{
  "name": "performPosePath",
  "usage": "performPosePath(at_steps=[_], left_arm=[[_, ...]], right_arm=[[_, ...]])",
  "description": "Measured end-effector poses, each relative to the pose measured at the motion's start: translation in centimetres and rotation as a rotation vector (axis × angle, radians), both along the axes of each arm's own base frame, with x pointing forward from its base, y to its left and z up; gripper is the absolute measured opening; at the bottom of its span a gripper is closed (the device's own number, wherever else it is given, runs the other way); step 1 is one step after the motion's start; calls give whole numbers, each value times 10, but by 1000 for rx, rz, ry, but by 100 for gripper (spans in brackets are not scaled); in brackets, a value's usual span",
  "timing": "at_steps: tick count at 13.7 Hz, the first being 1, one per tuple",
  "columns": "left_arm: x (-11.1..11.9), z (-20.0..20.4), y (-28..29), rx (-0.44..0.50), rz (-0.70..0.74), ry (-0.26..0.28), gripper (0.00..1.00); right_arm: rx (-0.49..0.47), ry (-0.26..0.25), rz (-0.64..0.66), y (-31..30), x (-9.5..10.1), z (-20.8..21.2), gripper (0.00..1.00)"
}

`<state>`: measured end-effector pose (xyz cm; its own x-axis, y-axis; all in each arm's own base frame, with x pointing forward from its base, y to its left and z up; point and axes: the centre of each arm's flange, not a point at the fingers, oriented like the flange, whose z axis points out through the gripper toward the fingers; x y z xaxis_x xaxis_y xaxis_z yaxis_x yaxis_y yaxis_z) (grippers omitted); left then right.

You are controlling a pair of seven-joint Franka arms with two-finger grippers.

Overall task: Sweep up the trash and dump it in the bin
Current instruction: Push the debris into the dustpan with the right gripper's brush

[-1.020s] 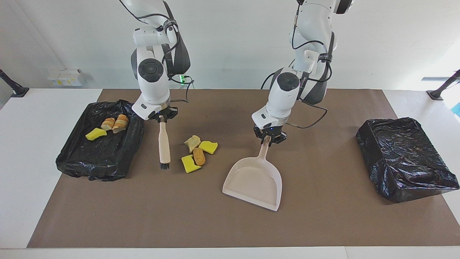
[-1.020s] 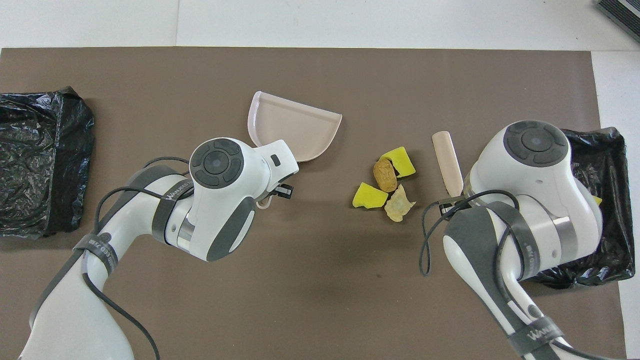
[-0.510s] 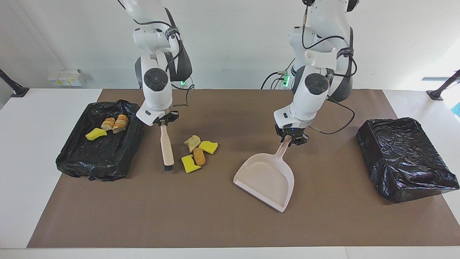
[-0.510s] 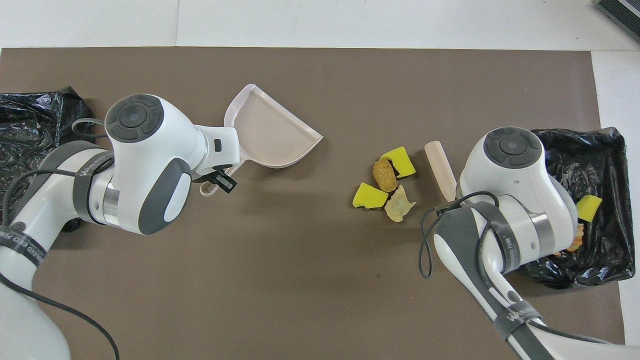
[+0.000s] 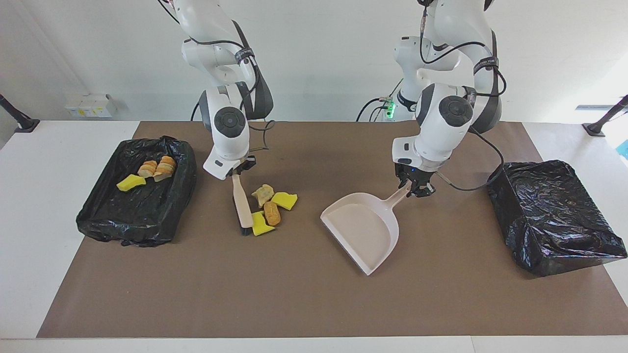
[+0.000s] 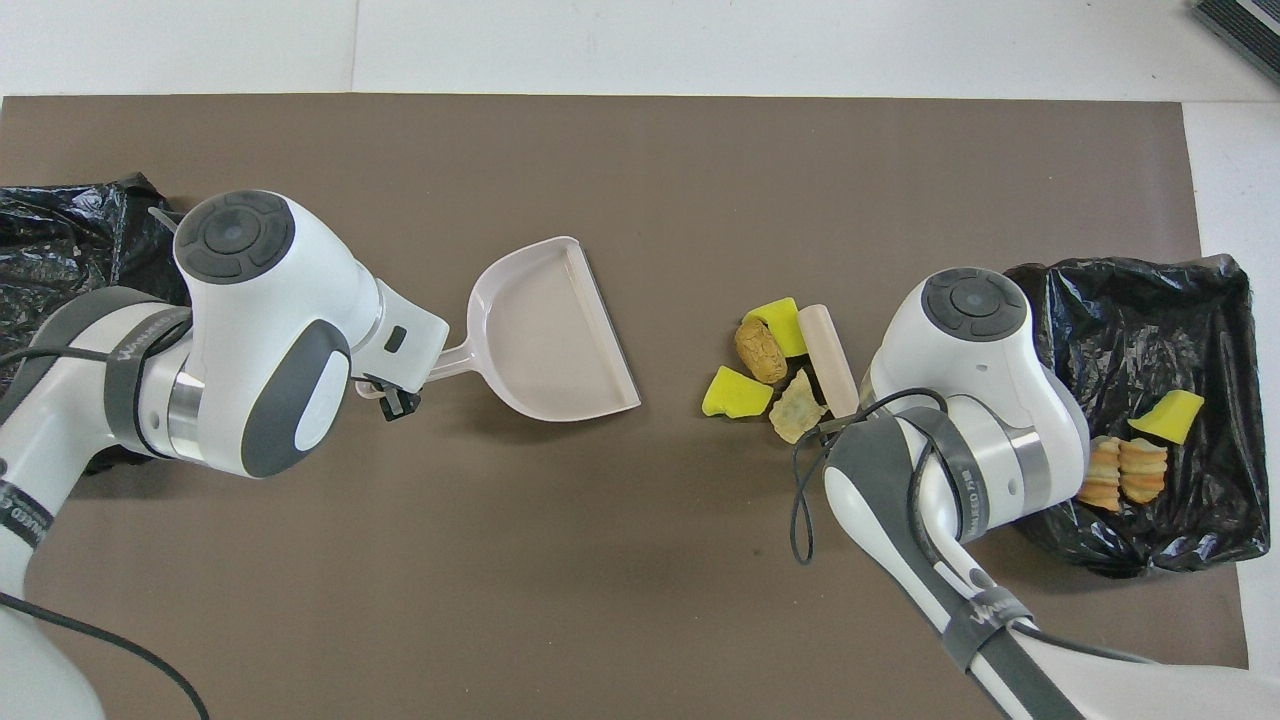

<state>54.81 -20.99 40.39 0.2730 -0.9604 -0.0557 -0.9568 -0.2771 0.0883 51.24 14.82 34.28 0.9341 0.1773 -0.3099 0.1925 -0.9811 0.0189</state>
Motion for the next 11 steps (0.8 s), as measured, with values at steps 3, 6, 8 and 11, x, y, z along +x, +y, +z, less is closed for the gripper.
performPosePath(at_steps=[3, 6, 8, 11], left_arm=[[-28, -1, -37, 38, -106, -7, 32], [-42, -1, -61, 43, -157, -10, 32], [-49, -6, -70, 46, -175, -5, 32], [-51, -15, -73, 34, -180, -29, 32]], right_arm=[[53, -5, -48, 21, -6, -5, 26], [126, -9, -92, 42, -10, -4, 26], [178, -13, -124, 58, -12, -4, 26], [245, -30, -158, 90, -15, -9, 26]])
